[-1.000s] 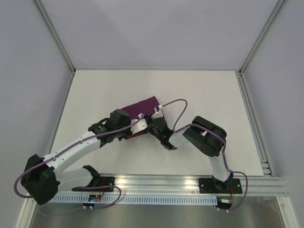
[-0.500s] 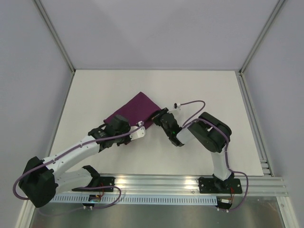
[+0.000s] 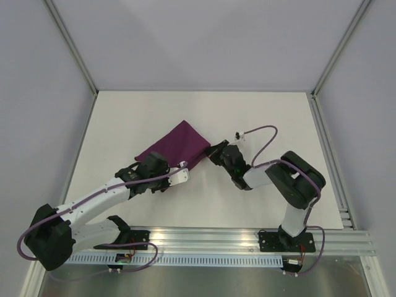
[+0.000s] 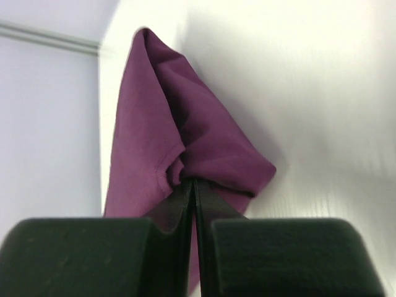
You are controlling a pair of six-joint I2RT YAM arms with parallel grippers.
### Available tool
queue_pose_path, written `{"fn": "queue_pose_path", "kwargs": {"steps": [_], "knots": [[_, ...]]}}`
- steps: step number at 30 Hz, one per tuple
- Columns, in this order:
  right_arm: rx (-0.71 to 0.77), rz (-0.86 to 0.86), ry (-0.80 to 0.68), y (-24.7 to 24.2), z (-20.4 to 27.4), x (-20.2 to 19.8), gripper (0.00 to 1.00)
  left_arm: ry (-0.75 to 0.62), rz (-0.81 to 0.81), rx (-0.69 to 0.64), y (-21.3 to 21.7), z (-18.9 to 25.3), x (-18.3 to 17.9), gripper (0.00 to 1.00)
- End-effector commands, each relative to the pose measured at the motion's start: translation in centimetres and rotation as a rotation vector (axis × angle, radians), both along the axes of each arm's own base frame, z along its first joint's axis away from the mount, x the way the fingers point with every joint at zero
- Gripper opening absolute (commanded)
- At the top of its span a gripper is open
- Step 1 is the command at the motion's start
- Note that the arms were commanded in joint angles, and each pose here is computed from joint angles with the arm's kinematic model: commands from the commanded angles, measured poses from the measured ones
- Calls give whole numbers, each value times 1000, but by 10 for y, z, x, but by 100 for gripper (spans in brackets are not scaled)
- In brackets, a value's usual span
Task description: Prepare the surgical pack
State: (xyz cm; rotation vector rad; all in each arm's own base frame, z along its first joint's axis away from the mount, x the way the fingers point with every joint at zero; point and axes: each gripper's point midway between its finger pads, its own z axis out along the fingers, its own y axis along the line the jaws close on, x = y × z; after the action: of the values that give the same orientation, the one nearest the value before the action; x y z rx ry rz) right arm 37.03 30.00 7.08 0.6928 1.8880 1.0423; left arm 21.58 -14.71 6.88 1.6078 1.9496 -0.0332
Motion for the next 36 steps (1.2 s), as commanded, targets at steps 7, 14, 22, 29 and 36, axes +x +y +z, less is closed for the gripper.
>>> {"fn": "queue_pose_path", "kwargs": {"steps": [7, 14, 22, 29, 36], "knots": [[-272, 147, 191, -39, 3, -65, 13, 219, -66, 27, 1, 1, -41, 46], [-184, 223, 142, -18, 40, -65, 63, 345, -173, -50, -6, 44, -79, 62], [-205, 232, 149, 9, 24, -32, 67, 41, 114, -132, -13, 84, 0, 54], [-69, 371, 210, 47, -8, -42, 54, 3, 498, -194, 50, 97, 60, 54], [-75, 499, 228, 78, -30, -48, 28, -23, 676, -184, 97, 99, 63, 58]]}}
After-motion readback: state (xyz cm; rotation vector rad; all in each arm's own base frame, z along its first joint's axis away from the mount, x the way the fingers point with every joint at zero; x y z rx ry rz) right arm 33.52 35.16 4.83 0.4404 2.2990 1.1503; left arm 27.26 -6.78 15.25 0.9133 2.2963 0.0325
